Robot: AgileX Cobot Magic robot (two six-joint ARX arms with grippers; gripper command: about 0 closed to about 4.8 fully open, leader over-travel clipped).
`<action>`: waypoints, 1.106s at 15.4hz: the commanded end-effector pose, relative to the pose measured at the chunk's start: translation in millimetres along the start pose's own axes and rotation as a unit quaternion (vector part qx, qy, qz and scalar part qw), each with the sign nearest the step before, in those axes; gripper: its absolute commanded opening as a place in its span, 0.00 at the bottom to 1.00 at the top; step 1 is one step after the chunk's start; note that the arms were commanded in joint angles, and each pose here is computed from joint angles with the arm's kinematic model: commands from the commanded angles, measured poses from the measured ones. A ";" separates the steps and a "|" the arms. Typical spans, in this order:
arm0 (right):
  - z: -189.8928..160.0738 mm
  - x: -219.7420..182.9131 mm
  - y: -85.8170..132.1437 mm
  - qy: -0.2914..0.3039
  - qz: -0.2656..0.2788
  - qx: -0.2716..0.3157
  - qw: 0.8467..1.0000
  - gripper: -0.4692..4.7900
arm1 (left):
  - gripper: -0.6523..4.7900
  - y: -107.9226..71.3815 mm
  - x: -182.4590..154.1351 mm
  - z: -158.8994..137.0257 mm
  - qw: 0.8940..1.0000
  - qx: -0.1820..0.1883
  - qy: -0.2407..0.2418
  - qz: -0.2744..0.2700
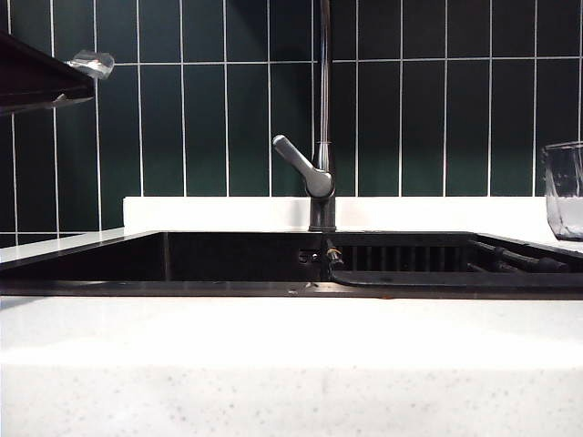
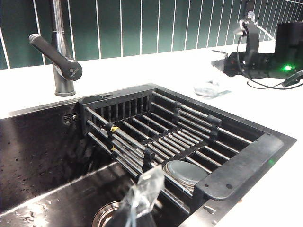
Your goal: Pick up the mug next to the sink, go to the faucet to get some water, pour the water into the sink, and finally put the mug back to its place.
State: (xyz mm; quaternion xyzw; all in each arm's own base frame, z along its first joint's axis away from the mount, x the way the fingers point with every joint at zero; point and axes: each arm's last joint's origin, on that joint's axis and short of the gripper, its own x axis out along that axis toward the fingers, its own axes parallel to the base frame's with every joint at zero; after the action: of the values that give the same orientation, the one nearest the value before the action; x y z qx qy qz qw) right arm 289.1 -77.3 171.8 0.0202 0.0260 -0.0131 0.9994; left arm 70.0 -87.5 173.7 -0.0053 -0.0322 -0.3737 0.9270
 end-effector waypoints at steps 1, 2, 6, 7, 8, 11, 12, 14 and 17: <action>5.0 -0.6 -1.5 -0.017 0.025 0.001 1.000 0.08 | 0.11 0.1 0.1 1.3 1.000 0.000 -0.004 -0.002; 4.4 -0.7 -2.0 -0.016 0.035 0.005 0.999 0.08 | 0.11 0.1 0.1 1.3 1.000 0.001 -0.004 -0.002; -1.9 0.6 -2.7 -0.004 0.035 0.012 0.999 0.08 | 0.11 0.1 0.1 1.3 1.000 0.001 -0.004 -0.002; -1.9 0.6 -2.9 -0.004 0.033 0.012 0.999 0.08 | 0.11 0.1 0.1 1.4 1.000 0.001 -0.004 -0.002; -1.9 0.6 -3.2 -0.005 0.026 0.012 1.000 0.08 | 0.11 0.1 0.1 1.3 1.000 0.001 -0.004 -0.002; -2.3 0.7 -3.7 -0.004 0.019 0.013 1.000 0.08 | 0.11 0.1 0.1 1.3 1.000 0.001 -0.004 -0.002; -2.4 0.8 -3.7 -0.004 0.019 0.013 1.000 0.08 | 0.11 0.1 0.1 1.3 1.000 0.001 -0.004 -0.002; -2.8 0.8 -3.7 -0.002 0.020 0.013 1.000 0.08 | 0.11 0.1 0.1 1.3 1.000 0.002 -0.004 -0.002; -6.1 0.4 -3.6 0.011 0.019 0.017 1.000 0.08 | 0.11 0.1 0.1 0.6 1.000 0.002 0.000 -0.002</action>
State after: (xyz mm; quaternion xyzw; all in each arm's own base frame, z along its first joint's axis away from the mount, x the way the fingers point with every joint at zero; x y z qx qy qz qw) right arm 289.3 -80.7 163.6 0.0367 0.0433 0.0055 0.9984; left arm 70.0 -87.5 173.1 -0.0024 -0.0297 -0.3744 0.9268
